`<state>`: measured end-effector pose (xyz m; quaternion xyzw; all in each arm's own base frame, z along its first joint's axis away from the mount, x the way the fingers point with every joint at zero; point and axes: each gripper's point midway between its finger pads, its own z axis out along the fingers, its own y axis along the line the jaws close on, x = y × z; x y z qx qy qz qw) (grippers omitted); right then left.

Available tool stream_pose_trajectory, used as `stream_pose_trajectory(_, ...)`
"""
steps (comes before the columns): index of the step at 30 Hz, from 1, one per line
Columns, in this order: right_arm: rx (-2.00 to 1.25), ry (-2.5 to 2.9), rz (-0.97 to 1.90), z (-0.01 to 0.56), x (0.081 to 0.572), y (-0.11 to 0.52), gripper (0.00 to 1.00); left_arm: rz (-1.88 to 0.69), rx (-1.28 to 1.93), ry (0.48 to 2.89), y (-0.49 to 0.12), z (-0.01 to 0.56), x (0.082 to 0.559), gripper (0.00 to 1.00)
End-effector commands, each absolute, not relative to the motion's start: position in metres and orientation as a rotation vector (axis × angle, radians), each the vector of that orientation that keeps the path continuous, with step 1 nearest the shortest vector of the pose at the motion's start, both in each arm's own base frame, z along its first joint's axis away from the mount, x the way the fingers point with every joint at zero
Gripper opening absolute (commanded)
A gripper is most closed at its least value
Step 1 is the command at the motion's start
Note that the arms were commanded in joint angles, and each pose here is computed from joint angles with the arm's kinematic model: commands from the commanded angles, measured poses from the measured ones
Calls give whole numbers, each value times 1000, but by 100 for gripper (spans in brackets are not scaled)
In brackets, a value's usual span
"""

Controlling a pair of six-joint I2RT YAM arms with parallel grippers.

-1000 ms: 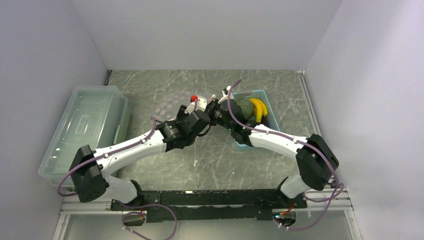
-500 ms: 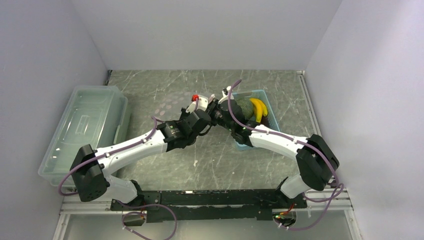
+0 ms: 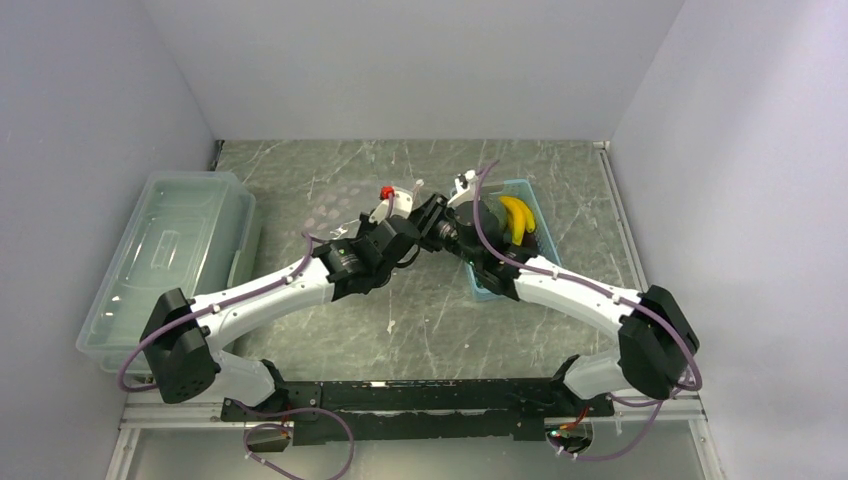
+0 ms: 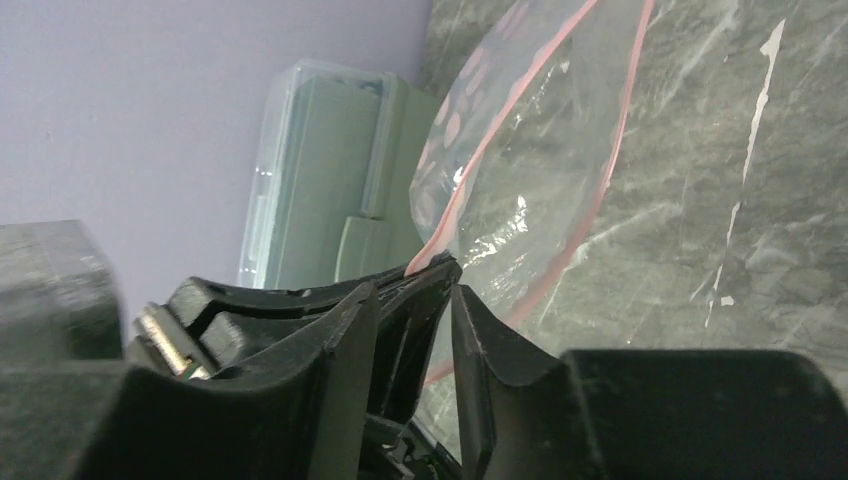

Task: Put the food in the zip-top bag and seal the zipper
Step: Open the zipper of the food storage bag at the center of the board.

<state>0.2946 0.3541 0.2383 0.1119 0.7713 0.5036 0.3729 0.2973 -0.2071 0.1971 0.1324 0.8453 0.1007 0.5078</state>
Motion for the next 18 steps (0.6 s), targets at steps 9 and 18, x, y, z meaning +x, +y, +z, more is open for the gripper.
stream_pose_trajectory(9, 313, 1941, 1168, 245, 291, 313, 48, 218, 245, 2028, -201, 203, 299, 0)
stream_pose_trajectory(18, 336, 1989, 1122, 225, 291, 305, 51, 169, 248, 2052, -203, 206, 294, 0)
